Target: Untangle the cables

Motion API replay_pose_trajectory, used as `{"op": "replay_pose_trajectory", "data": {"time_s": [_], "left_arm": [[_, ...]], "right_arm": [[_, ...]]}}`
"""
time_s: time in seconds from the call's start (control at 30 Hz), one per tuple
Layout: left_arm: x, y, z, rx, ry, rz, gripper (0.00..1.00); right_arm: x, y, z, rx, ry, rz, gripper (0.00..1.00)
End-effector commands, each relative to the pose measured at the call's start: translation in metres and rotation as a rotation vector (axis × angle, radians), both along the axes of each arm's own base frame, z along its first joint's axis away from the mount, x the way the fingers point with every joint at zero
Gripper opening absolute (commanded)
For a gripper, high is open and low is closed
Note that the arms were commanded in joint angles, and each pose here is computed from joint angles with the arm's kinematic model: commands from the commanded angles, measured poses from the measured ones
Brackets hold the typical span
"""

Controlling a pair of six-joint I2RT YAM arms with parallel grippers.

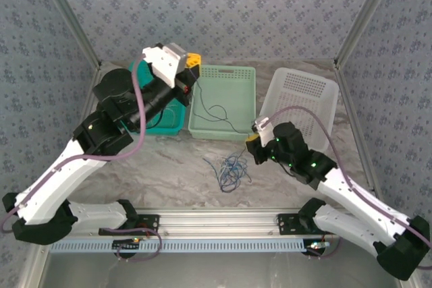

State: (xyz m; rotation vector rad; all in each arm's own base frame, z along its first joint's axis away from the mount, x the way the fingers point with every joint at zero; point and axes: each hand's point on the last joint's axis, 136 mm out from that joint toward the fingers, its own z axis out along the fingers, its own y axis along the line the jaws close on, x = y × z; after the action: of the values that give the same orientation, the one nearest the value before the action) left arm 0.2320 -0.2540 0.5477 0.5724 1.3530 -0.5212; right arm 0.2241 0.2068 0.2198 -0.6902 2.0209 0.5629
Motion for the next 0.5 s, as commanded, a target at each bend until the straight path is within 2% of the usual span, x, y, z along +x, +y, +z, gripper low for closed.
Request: {"op": "replay_pose_trajectory", "data": {"time_s": [0.0, 0.2, 0.47], "left_arm": [[0.003, 0.022, 0.004, -0.014, -0.023, 0.066, 0.03], [0.016, 0.035, -0.031, 0.071, 0.024, 0.146, 0.03], [0.033, 0.018, -0.056, 0.135, 0.049, 0.148, 0.03]], "right_arm": [[-0.002, -0.012, 0.050, -0.032, -0.080, -0.003, 0.08], [0.002, -0.040, 0.092, -0.180, -0.134, -0.079, 0.07], [0.009, -0.061, 0.133, -0.229, -0.204, -0.165, 0.08]]}}
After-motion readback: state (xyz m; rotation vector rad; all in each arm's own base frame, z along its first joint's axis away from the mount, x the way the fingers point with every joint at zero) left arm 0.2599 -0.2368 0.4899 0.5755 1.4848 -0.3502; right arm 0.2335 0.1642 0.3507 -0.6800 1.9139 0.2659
